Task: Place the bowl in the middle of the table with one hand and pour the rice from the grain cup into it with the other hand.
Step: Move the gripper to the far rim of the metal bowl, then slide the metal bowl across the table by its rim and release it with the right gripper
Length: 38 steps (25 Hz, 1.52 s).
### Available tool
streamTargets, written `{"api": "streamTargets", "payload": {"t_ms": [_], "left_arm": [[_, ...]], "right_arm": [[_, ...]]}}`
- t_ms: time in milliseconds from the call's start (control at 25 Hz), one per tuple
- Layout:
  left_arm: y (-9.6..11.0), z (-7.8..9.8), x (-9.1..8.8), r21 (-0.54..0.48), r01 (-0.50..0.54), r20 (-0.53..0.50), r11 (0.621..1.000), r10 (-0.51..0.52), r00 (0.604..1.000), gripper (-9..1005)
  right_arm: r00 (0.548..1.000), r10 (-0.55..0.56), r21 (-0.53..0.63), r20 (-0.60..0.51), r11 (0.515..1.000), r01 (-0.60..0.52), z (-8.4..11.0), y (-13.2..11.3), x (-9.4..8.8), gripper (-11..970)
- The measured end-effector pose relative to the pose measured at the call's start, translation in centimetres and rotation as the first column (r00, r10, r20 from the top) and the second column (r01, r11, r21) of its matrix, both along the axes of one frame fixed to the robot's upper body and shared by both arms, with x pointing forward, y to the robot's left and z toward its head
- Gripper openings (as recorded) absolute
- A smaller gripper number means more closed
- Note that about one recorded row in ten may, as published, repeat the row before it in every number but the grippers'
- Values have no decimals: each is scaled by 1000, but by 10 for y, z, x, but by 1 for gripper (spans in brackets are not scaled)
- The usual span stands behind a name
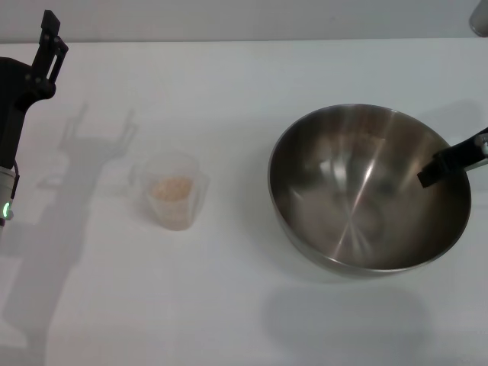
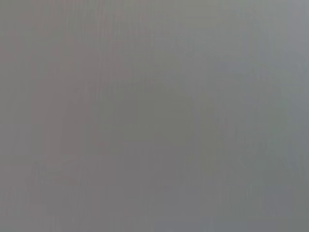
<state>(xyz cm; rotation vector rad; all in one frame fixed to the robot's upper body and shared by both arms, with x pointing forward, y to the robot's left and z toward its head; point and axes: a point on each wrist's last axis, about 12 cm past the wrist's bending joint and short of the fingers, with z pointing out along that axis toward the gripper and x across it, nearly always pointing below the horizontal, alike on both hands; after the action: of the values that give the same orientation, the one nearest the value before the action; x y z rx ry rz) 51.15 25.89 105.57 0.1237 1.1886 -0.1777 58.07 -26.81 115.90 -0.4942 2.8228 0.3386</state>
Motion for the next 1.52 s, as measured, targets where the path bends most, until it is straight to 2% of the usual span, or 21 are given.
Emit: {"api": "streamTargets", "payload": {"t_ms": [360,760,1240,1520], "left_arm": [[-1,1,1,0,2,2,1000,-2,1000,800],[-1,1,2,-2,3,3,1000,-3,1000,799],[-2,2,4,-1,5,3,1000,-5,1000,799],[-3,3,5,0,9,7,1000,-9,1000,799]], "right_arm": [[1000,0,-36,9,999,0,1,-2,2,189],[997,1,-61,75,998,3,10,-3,7,32],[974,9,-54,227,999,4,31,1,10,8],[947,23,9,319,1000,-27,45,5,7,8]]}}
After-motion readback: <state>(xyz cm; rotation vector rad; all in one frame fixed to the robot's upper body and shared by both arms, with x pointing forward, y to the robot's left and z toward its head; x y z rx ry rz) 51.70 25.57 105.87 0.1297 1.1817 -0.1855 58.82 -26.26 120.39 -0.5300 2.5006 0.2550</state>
